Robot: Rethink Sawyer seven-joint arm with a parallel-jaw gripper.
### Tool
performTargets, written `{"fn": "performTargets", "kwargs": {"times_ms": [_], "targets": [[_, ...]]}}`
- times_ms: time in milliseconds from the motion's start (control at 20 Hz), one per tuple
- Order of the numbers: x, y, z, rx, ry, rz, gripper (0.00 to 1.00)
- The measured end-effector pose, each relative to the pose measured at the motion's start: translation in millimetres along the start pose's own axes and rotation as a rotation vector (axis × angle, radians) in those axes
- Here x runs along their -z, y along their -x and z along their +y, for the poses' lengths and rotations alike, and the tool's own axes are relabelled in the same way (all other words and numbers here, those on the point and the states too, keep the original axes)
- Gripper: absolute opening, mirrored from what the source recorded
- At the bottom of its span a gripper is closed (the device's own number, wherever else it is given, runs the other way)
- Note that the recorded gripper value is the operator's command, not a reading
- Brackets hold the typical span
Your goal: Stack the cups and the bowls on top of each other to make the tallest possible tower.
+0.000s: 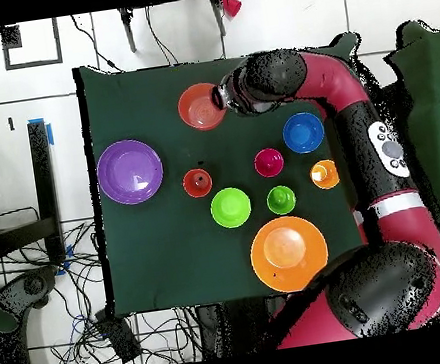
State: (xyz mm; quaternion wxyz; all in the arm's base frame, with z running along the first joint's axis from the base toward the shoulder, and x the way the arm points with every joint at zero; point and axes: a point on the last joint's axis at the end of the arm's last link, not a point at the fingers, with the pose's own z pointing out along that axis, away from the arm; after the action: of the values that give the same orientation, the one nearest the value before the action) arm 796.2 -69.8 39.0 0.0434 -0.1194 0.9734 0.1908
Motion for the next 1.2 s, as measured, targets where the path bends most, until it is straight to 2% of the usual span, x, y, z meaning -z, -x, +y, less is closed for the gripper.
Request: {"fn": "performTargets", "kwargs": {"times_ms": [550, 1050, 1200], "targets": [[-4.3, 2.4, -13.2, -0.025, 0.006, 0.005, 0.0], [-11.4, -0.7, -13.3, -0.025, 0.009, 0.012, 0.0], [-10.0, -1.4, -12.2, -0.017, -0.001, 0.017, 0.0]]}}
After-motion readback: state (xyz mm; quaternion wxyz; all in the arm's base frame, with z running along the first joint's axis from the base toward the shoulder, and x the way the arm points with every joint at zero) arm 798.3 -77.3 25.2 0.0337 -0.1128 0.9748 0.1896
